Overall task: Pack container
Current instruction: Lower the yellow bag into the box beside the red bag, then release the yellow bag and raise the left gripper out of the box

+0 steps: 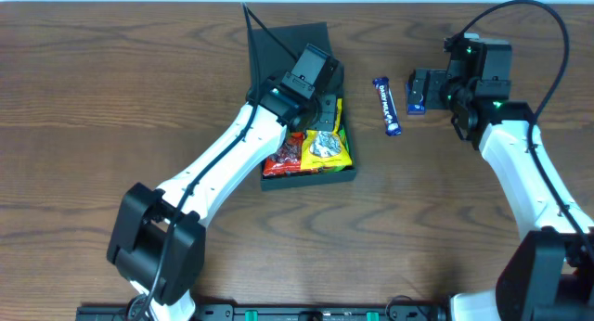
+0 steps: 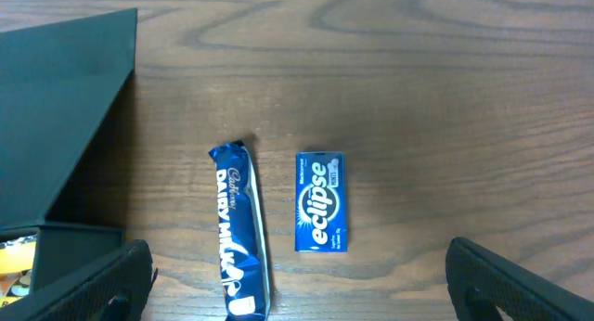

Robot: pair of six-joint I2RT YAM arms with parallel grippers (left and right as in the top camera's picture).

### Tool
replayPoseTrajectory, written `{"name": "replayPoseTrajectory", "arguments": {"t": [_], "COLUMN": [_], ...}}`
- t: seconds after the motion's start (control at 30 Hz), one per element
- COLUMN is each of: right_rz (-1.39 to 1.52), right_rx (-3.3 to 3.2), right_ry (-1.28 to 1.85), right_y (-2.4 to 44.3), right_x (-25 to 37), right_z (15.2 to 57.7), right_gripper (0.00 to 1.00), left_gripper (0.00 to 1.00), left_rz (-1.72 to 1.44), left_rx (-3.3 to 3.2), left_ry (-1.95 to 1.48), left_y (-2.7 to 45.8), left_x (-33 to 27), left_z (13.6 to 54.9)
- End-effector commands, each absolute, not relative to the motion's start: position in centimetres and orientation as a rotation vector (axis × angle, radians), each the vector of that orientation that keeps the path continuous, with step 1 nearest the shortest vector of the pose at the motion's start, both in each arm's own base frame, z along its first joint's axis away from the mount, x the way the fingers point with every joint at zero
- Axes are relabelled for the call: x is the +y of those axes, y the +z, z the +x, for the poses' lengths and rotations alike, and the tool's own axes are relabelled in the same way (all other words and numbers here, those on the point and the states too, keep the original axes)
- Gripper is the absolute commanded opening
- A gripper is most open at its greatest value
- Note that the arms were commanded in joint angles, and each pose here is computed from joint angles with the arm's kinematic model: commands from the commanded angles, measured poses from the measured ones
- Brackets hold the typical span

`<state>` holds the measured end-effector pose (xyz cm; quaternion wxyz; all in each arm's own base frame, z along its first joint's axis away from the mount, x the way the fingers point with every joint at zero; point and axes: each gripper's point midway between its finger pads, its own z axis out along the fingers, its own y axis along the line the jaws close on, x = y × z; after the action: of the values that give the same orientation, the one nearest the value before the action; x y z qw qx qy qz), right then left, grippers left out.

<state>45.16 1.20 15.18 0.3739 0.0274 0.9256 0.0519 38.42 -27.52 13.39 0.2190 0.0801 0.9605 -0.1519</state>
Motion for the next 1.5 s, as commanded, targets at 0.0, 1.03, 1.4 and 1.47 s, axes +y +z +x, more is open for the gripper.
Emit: {"name": "replayPoseTrajectory", "arguments": {"t": [0.0,1.03,1.4,1.47], "right_rz": [0.100,0.100,0.100,0.100], "right_rx": [2.359,2.359,2.359,2.359], "right_ry": [0.129,0.129,0.130,0.129], "right_y": [15.6,15.6,15.6,15.6], "right_x": [0.6,0.6,0.6,0.6], "right_z": [45.4,45.4,45.4,45.4], "right_gripper": [0.99,0.99,0.99,0.99], "left_gripper": [0.06,0.06,0.06,0.06], "left_rz": [0.251,0.532,0.809,0.815], "left_rx": [2.703,2.660,2.712,2.742], "left_ry": [-0.378,-0.440,-0.403,-0.393], "left_y": [10.8,12.4,10.2,8.9], "left_x": [-27.5,-28.7,-29.1,-29.1], "left_z": [38.7,37.8,34.5,34.4]}}
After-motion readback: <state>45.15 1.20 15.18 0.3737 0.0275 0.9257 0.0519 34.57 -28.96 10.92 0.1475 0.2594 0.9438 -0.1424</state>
